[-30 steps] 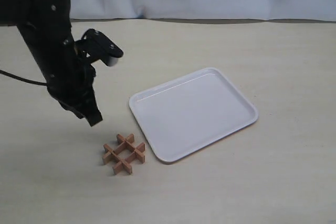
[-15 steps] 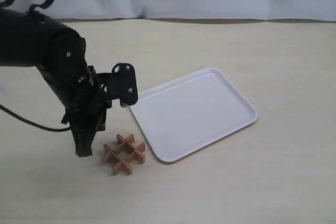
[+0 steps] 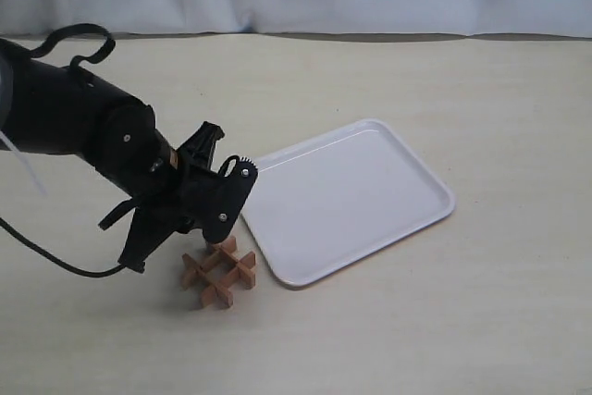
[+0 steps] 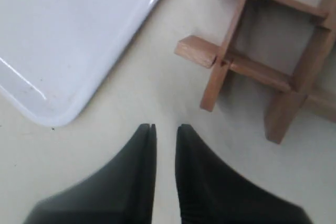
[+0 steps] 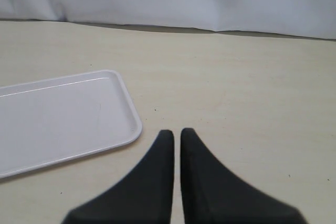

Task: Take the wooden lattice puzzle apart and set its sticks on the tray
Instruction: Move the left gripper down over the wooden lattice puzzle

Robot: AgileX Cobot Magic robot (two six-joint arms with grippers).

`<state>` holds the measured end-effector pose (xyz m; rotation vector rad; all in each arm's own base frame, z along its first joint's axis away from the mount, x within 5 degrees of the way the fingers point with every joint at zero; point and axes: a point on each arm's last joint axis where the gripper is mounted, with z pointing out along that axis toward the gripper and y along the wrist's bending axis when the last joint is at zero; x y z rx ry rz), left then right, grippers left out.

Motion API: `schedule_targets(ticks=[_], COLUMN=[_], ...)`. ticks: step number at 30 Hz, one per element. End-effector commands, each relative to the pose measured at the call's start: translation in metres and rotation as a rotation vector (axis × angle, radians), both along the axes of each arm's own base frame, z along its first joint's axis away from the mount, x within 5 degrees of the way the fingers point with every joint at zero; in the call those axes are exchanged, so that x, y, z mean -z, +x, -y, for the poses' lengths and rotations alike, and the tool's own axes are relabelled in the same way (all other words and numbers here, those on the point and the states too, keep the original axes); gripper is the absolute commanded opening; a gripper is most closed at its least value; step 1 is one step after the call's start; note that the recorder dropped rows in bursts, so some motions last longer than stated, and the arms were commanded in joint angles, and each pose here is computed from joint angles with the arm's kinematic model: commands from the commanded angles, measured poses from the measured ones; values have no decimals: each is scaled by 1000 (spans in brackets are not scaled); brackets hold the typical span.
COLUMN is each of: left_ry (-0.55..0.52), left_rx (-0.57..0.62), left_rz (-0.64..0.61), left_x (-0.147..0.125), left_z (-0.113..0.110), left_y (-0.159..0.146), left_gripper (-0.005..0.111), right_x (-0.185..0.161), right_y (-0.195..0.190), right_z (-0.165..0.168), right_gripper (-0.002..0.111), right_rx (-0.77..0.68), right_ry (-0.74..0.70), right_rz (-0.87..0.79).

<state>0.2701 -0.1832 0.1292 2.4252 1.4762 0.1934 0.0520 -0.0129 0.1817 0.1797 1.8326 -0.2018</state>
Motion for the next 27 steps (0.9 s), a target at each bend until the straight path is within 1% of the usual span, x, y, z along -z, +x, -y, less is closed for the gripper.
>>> schedule_targets(ticks=[1,2,4,5,7,13,17,19,27], left_ry=[-1,2,31,74,109,80,27,32,39], left_rx=[17,17,75,168,254,250,219,237,239], left_rz=[-5,-8,-17,-31,-47,-32,-14,-14,-33], left_x=[3,4,4,5,6,5,4,4,5], left_z=[3,3,2,0,-2,1,5,5,4], left_y=[-2,-2,-4,-6,-9,-8,-6,-7,-8], left_gripper=[16,16,16,16,16,16,16,16,16], right_x=[0,0,0,0,0,0,0,0,0], right_y=[0,0,0,0,0,0,0,0,0], right_z=[0,0,0,0,0,0,0,0,0], right_gripper=[4,4,4,4,4,4,4,4,4], right_rx=[4,4,4,4,4,4,4,4,4], right_ry=[-2,-2,-2,-2,-2,-2,-2,-2,-2], right_rz=[7,7,7,7,7,7,7,7,7])
